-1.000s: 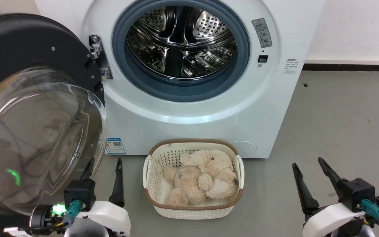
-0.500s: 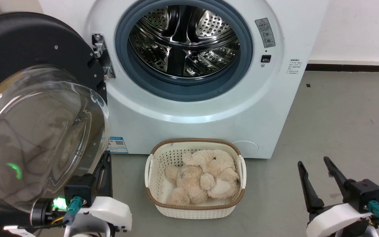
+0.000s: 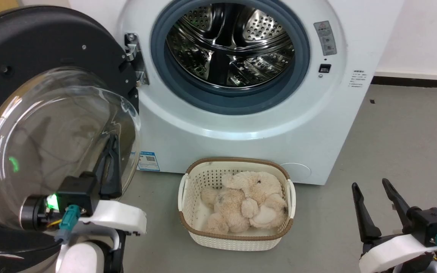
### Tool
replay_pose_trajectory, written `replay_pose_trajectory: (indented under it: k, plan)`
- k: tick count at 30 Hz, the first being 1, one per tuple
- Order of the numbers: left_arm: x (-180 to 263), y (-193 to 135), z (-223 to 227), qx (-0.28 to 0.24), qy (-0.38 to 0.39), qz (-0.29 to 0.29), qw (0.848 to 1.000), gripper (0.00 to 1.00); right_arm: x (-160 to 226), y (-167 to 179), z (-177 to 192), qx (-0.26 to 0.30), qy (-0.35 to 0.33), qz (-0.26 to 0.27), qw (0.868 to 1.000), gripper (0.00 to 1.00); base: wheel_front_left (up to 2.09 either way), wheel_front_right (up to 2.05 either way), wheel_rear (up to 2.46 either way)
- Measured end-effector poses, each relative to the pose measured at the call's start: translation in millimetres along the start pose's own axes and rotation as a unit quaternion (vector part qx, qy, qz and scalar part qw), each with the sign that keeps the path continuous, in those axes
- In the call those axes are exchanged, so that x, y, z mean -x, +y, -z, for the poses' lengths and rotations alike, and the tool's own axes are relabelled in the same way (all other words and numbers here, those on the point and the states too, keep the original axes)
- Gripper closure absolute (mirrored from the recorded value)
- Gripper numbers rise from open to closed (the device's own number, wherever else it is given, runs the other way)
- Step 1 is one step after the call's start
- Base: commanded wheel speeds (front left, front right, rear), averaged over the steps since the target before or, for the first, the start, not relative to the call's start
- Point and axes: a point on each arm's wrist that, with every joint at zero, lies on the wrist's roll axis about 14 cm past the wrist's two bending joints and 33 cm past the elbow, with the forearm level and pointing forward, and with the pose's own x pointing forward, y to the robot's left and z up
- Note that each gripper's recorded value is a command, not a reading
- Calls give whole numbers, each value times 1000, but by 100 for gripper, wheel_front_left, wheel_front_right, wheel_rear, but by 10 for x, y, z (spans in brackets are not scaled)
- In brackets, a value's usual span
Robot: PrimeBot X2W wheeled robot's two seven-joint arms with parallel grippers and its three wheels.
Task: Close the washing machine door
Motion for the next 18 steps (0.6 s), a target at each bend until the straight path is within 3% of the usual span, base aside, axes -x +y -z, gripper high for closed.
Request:
replay_pose_trajectory:
  k: [10,18]
  plan:
    - [-111,277,-513,8,-81,-22,996,100,-134,134,19,-7,-5,-21,1000,0,0,0,0]
    - [-148,703,-898,8,-141,-62,988,100,-242,253,38,-15,-8,-39,999,0,0,0,0]
